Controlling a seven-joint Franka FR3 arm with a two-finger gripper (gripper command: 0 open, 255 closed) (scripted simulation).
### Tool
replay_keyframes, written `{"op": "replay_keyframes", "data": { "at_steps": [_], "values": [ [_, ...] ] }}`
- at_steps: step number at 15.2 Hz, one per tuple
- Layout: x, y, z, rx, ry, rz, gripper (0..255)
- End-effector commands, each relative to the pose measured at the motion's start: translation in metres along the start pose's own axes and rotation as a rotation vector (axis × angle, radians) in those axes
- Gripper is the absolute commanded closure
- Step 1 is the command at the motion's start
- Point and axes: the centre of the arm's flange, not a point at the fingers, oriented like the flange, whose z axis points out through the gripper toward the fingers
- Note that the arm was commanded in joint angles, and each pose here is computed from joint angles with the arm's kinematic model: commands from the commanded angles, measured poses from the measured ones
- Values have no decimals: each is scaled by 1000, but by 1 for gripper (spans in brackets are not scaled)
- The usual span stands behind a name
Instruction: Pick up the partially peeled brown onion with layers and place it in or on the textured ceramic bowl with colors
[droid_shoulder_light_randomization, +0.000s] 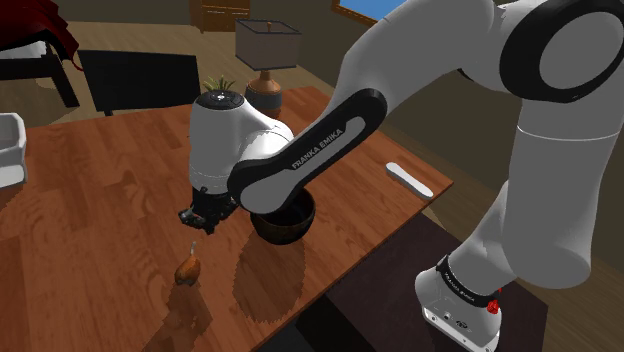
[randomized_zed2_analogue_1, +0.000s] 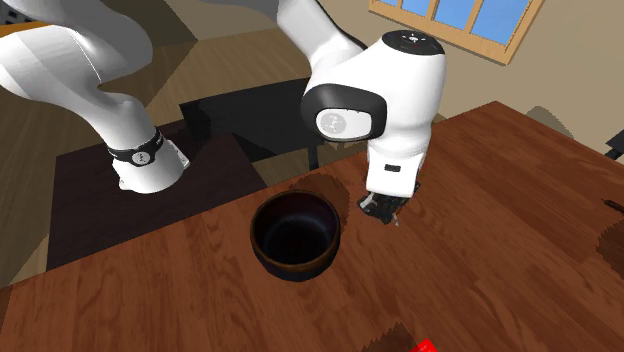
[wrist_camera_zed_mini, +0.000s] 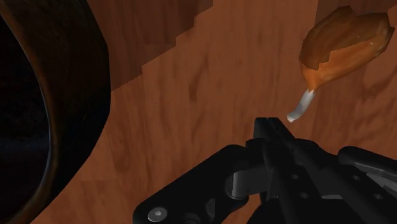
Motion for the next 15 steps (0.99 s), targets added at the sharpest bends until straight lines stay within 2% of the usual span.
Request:
{"op": "replay_keyframes", "data": {
  "at_steps": [1,2,3,9,10,15],
  "values": [
    [0,0,0,0,0,0,255],
    [0,0,0,0,0,0,255],
    [0,0,0,0,0,0,0],
    [-21,-77,18,-74,-137,-22,0],
    [-23,-84,20,-81,-151,-24,0],
    [-27,-82,46,-81,-151,-24,0]
  ]
}}
